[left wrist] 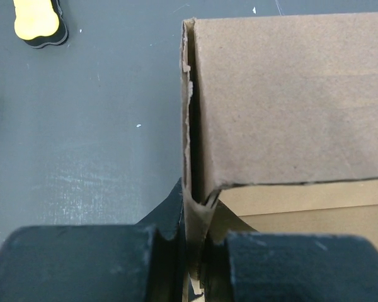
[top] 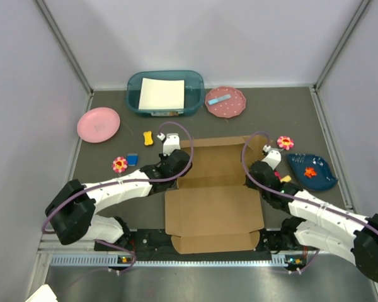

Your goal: Fold the paper box

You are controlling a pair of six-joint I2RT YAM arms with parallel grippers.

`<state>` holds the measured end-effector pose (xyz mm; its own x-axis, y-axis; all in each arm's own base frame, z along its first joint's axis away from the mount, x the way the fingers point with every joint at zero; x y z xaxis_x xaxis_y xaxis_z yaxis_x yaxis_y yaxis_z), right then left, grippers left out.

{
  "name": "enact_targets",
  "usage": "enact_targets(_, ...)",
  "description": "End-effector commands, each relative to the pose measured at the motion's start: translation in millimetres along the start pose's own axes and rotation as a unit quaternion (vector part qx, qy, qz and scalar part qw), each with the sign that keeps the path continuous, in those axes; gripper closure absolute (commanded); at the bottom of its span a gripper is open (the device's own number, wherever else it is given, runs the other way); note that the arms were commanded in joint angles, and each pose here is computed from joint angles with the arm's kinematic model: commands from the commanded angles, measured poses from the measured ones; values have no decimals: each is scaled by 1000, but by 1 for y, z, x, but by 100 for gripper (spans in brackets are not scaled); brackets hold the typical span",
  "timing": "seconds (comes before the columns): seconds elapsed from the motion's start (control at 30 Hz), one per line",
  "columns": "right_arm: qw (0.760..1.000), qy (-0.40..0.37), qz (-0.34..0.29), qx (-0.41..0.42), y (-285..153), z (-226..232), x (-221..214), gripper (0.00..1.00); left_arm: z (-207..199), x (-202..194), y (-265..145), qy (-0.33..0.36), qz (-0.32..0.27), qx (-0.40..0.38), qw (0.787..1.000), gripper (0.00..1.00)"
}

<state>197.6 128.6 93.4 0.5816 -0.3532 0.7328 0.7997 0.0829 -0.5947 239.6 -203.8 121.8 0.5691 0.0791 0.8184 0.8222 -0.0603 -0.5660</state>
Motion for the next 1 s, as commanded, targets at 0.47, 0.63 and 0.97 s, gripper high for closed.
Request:
enact_targets(0.47,985,-158,19,70,-11,40,-3,69,17,-40,-2,52,79,11,996,100)
enact_targets(0.63,984,-149,-39,89,-50,43,42,53,18,-40,-2,52,77,12,996,100)
enact_targets(0.97,977,-103,-185,-7,-120,5,131,46,16,-38,-4,47,76,5,996,100)
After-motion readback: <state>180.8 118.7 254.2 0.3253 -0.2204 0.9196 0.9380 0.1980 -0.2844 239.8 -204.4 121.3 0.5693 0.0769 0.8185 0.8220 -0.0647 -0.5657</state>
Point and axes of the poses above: each gripper's point midway between its finger pads, its own y axis out along the fingers, its own z axis along the line the jaws close on, x = y × z, the point moved 5 cm from there along -y, back along the fingers
